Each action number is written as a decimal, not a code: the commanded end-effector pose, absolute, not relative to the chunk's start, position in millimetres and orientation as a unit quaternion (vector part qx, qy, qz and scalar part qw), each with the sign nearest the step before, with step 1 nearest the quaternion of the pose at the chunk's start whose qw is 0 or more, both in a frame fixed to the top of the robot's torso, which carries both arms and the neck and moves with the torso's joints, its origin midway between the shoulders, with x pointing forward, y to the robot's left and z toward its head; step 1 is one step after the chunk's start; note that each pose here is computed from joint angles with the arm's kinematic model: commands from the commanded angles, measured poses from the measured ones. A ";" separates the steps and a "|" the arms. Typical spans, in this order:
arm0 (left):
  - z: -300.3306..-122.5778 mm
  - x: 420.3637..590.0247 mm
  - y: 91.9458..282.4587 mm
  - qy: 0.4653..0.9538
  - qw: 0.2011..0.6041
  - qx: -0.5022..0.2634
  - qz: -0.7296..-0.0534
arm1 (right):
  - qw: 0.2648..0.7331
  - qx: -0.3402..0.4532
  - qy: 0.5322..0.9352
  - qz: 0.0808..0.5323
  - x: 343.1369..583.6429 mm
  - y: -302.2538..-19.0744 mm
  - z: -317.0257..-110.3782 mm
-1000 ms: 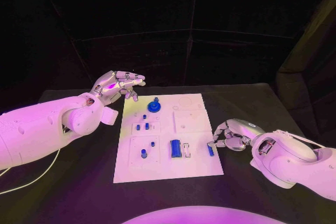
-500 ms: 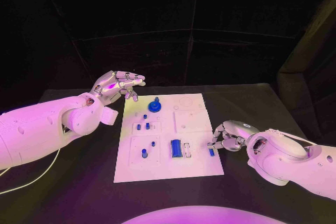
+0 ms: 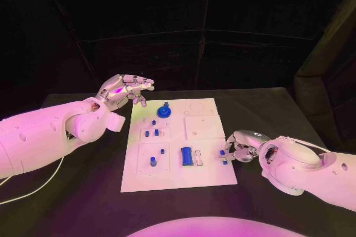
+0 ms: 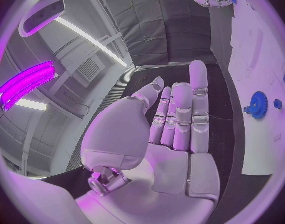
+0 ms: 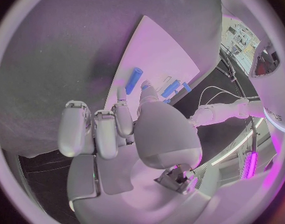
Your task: Assemble the parts on the task board
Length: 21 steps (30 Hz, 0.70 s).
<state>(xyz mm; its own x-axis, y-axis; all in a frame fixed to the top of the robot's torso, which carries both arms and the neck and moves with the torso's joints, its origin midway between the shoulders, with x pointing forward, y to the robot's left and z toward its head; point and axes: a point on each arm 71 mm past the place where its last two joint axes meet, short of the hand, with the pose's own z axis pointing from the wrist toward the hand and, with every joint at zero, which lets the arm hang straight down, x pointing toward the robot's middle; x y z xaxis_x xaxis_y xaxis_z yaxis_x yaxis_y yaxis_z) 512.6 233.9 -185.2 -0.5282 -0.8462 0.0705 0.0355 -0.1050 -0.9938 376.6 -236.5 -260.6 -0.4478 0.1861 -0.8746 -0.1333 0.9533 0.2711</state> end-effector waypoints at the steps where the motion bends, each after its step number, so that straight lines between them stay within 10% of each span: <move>1: -184.2 512.2 232.9 0.578 0.332 -0.344 -0.661 | 0.511 0.002 0.848 0.137 375.8 -235.6 -263.3; 21: -184.9 512.0 232.2 0.579 0.330 -0.344 -0.661 | 0.521 -0.065 0.845 0.100 380.8 -220.0 -266.8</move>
